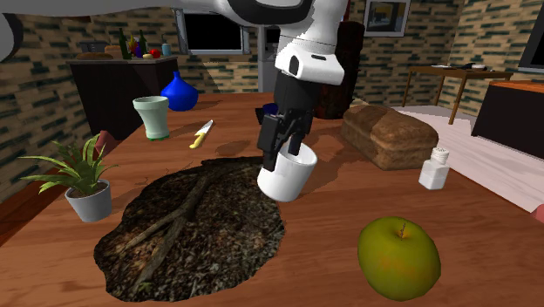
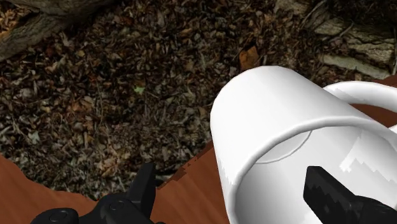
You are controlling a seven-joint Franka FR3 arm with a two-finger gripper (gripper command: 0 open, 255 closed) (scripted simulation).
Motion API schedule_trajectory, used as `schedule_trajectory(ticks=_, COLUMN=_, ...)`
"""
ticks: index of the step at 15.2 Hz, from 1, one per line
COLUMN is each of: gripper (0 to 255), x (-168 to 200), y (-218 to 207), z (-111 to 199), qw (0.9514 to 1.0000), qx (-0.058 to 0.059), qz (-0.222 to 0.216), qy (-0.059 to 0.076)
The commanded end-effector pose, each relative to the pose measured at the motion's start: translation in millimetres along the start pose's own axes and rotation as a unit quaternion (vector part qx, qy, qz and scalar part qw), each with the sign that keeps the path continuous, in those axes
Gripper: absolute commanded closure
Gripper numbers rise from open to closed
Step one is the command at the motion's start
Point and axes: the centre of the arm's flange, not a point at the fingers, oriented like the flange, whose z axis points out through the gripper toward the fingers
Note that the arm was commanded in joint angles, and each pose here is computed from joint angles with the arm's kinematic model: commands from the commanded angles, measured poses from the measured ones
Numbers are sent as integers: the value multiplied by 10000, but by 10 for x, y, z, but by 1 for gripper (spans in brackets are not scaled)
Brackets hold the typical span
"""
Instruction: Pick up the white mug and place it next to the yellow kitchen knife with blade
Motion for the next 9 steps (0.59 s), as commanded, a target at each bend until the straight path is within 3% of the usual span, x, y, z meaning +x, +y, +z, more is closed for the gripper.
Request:
schedule_trajectory(ticks=1, gripper=0, x=10, y=3, z=109, qw=10000, qx=2, qz=2, qy=1)
schedule_trajectory(ticks=9, gripper=0, x=10, y=3, z=193, qw=10000, qx=2, qz=2, qy=1)
